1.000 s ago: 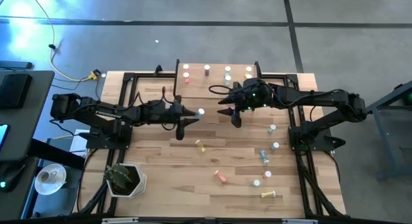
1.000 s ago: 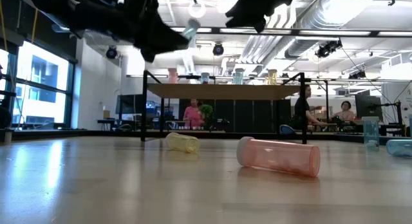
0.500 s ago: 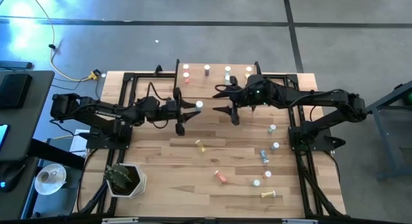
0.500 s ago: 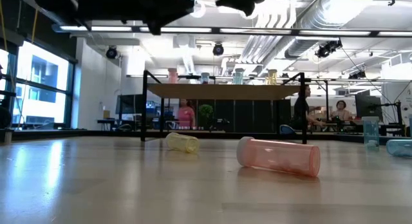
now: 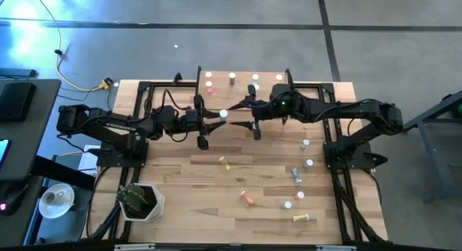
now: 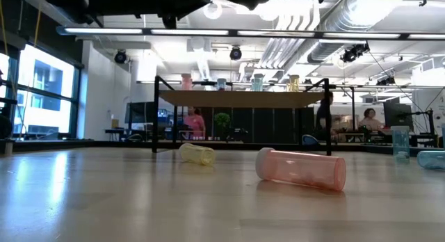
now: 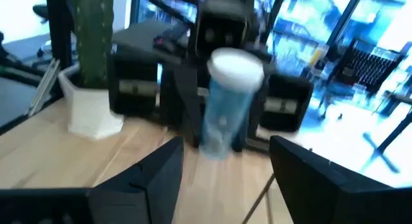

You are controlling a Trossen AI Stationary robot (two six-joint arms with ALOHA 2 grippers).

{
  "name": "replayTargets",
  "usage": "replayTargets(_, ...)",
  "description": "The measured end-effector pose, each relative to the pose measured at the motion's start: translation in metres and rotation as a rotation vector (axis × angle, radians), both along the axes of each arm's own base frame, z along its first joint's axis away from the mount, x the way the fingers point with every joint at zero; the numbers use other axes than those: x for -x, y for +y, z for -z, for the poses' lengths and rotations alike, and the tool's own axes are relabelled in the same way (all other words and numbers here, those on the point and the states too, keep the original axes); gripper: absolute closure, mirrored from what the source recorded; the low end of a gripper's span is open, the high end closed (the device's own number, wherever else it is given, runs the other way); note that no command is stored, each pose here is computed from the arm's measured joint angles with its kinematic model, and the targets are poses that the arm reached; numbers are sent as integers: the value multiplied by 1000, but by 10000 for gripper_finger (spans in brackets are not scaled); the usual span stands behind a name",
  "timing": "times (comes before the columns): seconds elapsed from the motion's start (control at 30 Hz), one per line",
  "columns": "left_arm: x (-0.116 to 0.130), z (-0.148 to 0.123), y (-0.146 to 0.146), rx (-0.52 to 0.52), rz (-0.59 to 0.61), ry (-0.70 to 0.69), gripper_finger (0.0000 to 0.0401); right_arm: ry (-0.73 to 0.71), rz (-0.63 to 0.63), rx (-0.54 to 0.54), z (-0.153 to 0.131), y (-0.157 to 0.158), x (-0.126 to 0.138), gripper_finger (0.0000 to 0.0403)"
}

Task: Pick and place medicine bottles onto shelf by color
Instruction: Put the blue pill bottle on the shelf aligned with the other blue pill bottle

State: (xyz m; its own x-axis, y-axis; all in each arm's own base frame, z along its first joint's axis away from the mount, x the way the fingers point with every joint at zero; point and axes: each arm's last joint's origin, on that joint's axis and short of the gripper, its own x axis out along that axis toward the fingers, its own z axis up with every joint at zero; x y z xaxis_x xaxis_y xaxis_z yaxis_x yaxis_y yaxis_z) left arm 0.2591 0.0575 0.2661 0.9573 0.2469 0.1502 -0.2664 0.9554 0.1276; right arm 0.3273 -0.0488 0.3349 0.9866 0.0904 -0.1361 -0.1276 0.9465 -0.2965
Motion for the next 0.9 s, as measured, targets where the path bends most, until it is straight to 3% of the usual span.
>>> replayTargets(0.9,-1,-9,11,-34,-31,-19,306,-145,29,-50,-3,-3,-14,180)
